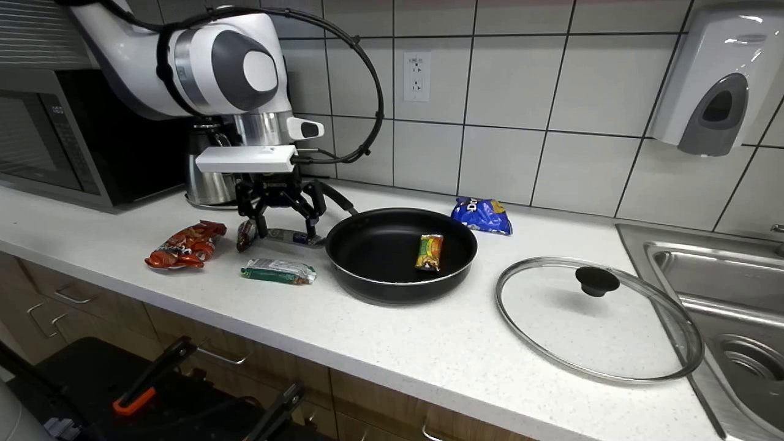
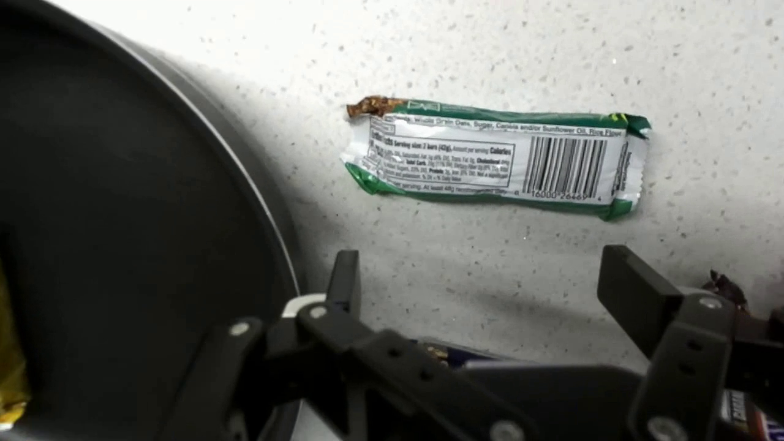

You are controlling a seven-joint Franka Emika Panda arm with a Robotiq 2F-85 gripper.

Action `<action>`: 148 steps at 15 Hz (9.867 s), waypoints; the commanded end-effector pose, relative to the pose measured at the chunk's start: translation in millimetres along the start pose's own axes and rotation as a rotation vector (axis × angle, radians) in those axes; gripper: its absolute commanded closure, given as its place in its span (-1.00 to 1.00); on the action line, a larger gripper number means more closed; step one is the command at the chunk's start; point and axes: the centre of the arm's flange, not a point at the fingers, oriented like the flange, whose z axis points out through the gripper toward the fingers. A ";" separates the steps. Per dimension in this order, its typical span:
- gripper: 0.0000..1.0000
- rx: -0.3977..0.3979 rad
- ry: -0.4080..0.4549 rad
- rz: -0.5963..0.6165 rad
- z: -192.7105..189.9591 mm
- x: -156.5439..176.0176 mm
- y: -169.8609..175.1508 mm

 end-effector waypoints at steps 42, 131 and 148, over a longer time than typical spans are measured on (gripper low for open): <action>-1.00 0.089 -0.025 -1.164 26.3 -12.1 -33.0; -1.00 -0.181 0.242 -0.766 -50.1 19.1 105.1; -1.00 -0.137 0.249 -1.043 -35.9 43.3 50.6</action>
